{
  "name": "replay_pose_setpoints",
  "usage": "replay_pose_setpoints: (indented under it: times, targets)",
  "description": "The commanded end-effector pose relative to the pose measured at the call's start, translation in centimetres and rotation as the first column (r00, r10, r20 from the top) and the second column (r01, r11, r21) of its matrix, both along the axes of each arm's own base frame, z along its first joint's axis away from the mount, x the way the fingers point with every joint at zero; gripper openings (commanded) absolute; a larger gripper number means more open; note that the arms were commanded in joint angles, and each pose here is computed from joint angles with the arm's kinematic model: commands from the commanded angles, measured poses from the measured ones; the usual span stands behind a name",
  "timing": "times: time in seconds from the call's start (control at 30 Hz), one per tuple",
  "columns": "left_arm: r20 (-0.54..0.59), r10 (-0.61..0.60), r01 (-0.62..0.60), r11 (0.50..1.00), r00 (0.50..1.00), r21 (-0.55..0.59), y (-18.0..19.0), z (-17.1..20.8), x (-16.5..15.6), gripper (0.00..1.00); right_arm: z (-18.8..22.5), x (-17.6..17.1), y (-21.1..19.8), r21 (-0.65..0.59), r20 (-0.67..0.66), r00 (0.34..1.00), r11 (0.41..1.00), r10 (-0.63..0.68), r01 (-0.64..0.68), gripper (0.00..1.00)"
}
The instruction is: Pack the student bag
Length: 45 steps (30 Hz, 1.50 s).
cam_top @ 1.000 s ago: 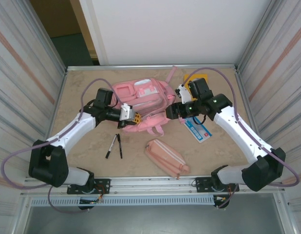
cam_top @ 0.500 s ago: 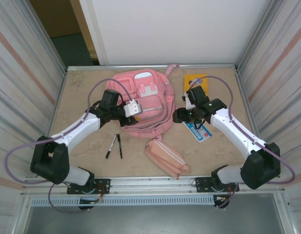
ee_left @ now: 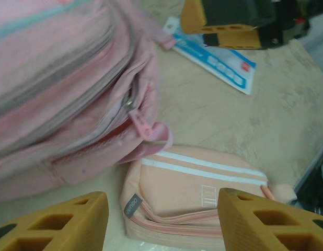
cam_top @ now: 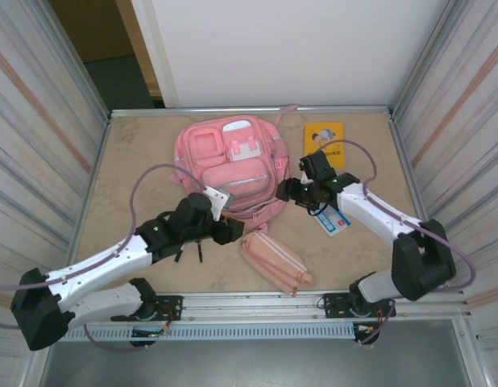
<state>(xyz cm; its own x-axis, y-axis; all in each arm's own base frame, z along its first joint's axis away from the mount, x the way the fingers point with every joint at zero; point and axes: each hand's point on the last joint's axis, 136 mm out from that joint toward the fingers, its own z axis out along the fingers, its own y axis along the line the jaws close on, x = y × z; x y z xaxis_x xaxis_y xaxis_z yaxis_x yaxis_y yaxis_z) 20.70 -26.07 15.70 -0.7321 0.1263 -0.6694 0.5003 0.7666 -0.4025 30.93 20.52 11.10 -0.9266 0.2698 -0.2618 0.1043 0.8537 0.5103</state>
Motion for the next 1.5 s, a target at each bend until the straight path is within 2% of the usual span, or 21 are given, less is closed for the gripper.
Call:
replay_pose_setpoints:
  times: [0.0,0.13,0.23,0.33,0.47,0.6,0.73,0.87,1.0,1.1,1.17,1.3,1.47]
  targets:
    - [-0.115,0.177,-0.182,0.983,0.977,-0.03,-0.8,-0.7,1.3,0.56,-0.2,1.4,1.9,0.097,-0.065,0.996,0.993,-0.062,0.069,0.68]
    - [-0.133,0.226,-0.22,0.974,0.965,0.061,-2.2,-1.8,2.5,0.56,-1.9,2.8,2.7,0.097,-0.1,0.991,0.99,-0.092,0.102,0.61]
    - [-0.147,0.223,-0.212,0.973,0.964,0.088,-3.9,-2.3,3.1,0.56,-2.8,3.8,3.1,0.09,-0.083,0.993,0.992,-0.086,0.094,0.54]
    - [-0.116,0.261,-0.246,0.961,0.958,0.129,-4.7,-2.7,3.6,0.55,-3.8,4.4,3.3,0.074,-0.076,0.994,0.994,-0.077,0.082,0.49]
    - [-0.039,0.306,-0.289,0.927,0.951,0.24,-5.2,-3.6,3.9,0.54,-4.6,4.7,4.4,0.097,-0.073,0.996,0.994,-0.053,0.059,0.4]
    - [-0.047,0.335,-0.312,0.913,0.941,0.263,-5.3,-4.6,4.0,0.55,-5.0,4.7,4.9,0.091,-0.071,0.997,0.995,-0.042,0.048,0.39]
    - [-0.024,0.377,-0.354,0.888,0.926,0.294,-4.2,-4.9,4.2,0.57,-5.1,4.9,5.0,0.091,-0.062,0.997,0.995,-0.037,0.043,0.24]
    - [0.015,0.429,-0.411,0.854,0.903,0.32,-2.6,-4.4,4.5,0.57,-4.3,4.5,5.2,0.111,-0.057,0.998,0.993,-0.028,0.034,0.16]
    - [0.008,0.423,-0.406,0.864,0.906,0.298,-2.8,-4.2,5.1,0.54,-2.8,4.5,5.7,0.131,-0.043,0.999,0.991,-0.007,0.013,0.14]
    - [-0.064,0.417,-0.385,0.88,0.907,0.278,-3.4,-4.8,5.5,0.53,-2.0,4.6,5.8,0.134,-0.034,0.999,0.991,-0.003,0.008,0.23]
    - [-0.056,0.428,-0.397,0.874,0.902,0.28,-3.2,-4.7,6.1,0.52,-1.9,4.8,5.8,0.132,-0.029,1.0,0.991,0.0,0.004,0.23]
    - [-0.069,0.424,-0.391,0.878,0.903,0.276,-3.5,-4.7,6.7,0.47,-2.3,4.7,6.0,0.137,-0.051,0.999,0.991,0.012,-0.005,0.18]
    - [-0.115,0.419,-0.376,0.884,0.901,0.277,-4.4,-5.9,6.8,0.36,-2.4,4.7,6.3,0.153,-0.058,0.998,0.988,0.02,-0.011,0.17]
